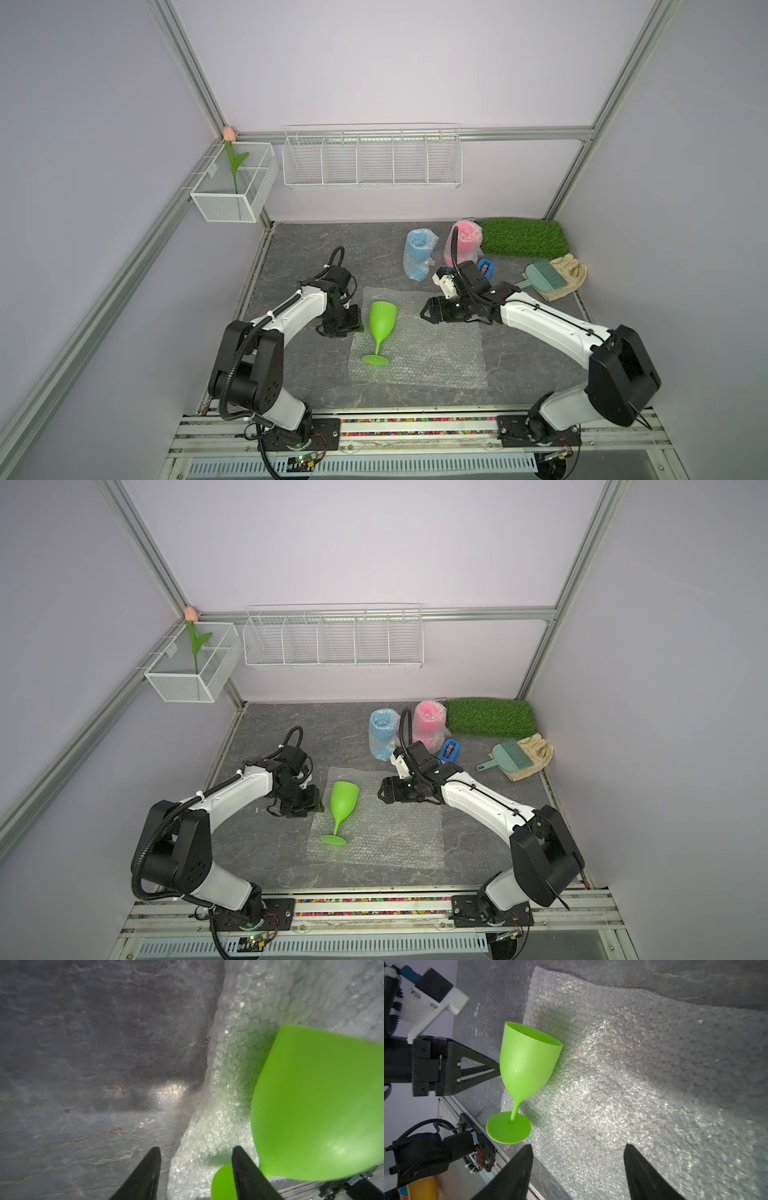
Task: Wrap wine glasses in bubble wrap
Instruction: Wrap the wine glass in bubble wrap.
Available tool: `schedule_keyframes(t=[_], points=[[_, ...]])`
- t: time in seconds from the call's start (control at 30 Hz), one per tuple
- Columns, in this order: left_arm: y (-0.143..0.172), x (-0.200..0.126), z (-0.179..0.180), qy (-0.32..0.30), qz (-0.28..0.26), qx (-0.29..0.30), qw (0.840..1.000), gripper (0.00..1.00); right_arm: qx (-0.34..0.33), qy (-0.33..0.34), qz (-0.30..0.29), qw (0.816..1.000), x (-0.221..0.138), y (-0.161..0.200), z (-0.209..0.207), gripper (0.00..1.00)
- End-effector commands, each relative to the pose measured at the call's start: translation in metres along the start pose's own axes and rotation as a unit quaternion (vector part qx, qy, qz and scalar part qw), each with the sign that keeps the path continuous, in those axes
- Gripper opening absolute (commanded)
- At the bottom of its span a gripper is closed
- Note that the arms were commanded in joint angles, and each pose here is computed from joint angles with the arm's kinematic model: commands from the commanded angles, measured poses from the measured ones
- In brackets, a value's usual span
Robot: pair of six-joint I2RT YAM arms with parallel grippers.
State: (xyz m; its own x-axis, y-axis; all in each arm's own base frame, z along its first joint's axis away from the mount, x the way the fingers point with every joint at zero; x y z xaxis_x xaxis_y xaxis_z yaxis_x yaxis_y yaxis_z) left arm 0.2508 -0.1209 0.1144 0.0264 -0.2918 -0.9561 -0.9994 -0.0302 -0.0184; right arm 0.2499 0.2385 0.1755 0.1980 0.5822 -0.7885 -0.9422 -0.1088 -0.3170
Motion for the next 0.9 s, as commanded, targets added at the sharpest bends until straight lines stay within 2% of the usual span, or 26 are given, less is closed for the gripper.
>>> schedule_keyframes(t=[0.0, 0.23, 0.33, 0.47, 0.6, 0.87], points=[[-0.008, 0.014, 0.003, 0.004, -0.015, -0.014, 1.000, 0.48, 0.022, -0.033, 0.001, 0.999, 0.009, -0.002, 0.024, 0.68], [-0.006, 0.029, 0.003, 0.022, -0.002, -0.010, 1.000, 0.32, 0.037, -0.042, 0.029, 0.998, 0.043, 0.015, 0.043, 0.64], [-0.005, 0.030, -0.001, 0.047, 0.005, 0.001, 0.999, 0.16, 0.042, -0.039, 0.035, 0.998, 0.054, 0.018, 0.044, 0.54], [-0.007, 0.021, -0.009, 0.074, -0.002, 0.016, 0.997, 0.01, 0.044, -0.009, 0.034, 0.998, 0.059, 0.019, 0.037, 0.47], [-0.010, 0.007, -0.020, 0.105, -0.013, 0.035, 0.994, 0.00, 0.032, 0.029, 0.035, 0.998, 0.062, 0.018, 0.029, 0.44], [-0.011, -0.020, -0.041, 0.127, -0.026, 0.064, 0.990, 0.00, 0.030, 0.045, 0.042, 0.998, 0.076, 0.010, 0.021, 0.33]])
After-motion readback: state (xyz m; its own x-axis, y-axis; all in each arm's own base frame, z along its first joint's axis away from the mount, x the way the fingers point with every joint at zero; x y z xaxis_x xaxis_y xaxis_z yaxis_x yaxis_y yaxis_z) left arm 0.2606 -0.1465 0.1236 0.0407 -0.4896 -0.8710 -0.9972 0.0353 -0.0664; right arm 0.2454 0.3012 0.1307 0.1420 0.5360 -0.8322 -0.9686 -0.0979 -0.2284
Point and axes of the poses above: each gripper's point midway between its finger pads, its own x axis out along the fingers, its own z axis along the line the jaws close on, y = z × x, the point moved 7 cm from there along -x, back along the fingers, and after that the axes turned 2 degrees about x, right-handed, at the moved point
